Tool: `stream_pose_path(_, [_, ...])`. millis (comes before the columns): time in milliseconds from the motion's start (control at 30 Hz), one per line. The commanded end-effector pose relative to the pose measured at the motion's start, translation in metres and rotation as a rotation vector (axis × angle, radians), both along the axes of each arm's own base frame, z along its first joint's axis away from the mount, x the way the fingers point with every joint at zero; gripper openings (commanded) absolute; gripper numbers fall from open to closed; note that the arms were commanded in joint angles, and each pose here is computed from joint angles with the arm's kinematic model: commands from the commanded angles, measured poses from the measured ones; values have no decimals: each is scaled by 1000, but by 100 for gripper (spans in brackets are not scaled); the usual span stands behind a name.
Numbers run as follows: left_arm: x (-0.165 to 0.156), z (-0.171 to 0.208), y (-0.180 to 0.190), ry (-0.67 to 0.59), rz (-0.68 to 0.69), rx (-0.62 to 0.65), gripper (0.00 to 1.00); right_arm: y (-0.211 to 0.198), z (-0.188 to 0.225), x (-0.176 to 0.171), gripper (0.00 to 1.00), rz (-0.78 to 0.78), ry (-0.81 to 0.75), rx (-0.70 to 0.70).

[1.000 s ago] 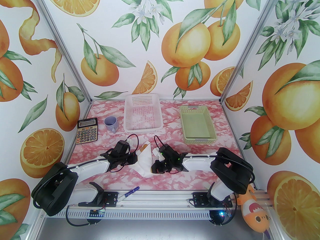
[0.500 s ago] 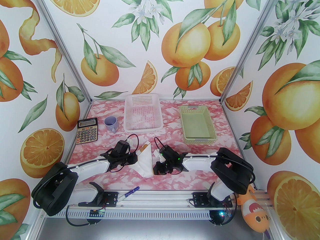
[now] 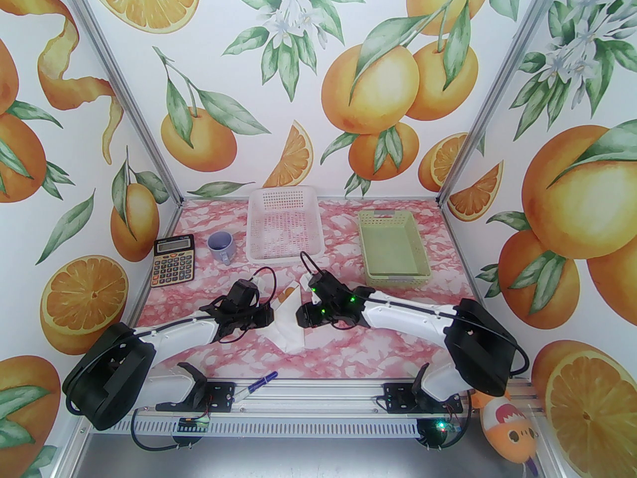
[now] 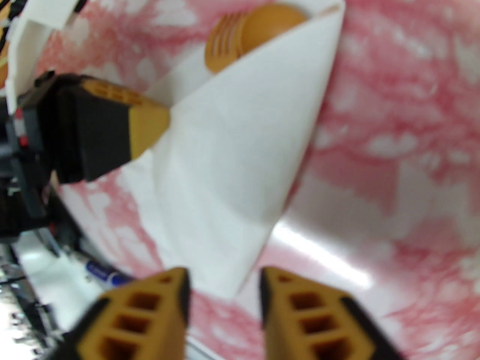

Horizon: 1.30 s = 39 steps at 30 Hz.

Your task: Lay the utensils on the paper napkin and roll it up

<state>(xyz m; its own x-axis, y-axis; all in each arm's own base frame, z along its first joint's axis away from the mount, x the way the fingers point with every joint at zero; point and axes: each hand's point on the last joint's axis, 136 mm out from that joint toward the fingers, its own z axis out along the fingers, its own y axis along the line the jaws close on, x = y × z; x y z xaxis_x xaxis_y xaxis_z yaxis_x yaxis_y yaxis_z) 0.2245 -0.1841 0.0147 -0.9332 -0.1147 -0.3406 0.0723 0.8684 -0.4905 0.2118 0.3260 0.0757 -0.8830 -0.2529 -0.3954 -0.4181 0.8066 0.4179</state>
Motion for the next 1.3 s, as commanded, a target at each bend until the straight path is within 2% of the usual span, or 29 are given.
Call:
stream_pose_path(0, [-12, -15, 10, 41, 2, 51, 0, -1, -8, 20, 58, -32, -117, -128])
stream_pose_path(100, [-12, -15, 11, 40, 2, 53, 0, 11, -16, 22, 67, -18, -129, -155])
stream_pose_path(367, [-14, -16, 12, 40, 4, 54, 0, 30, -38, 21, 72, 36, -117, -199])
stream_pose_path(633, [-14, -16, 13, 41, 6, 54, 0, 31, -53, 20, 75, 67, -100, -252])
stream_pose_path(1067, [-15, -18, 14, 43, 8, 61, 0, 0, -80, 20, 79, 76, -92, -454])
stream_pose_path(1267, [-16, -18, 16, 44, 8, 67, 0, -20, -81, 17, 74, 75, -104, -527])
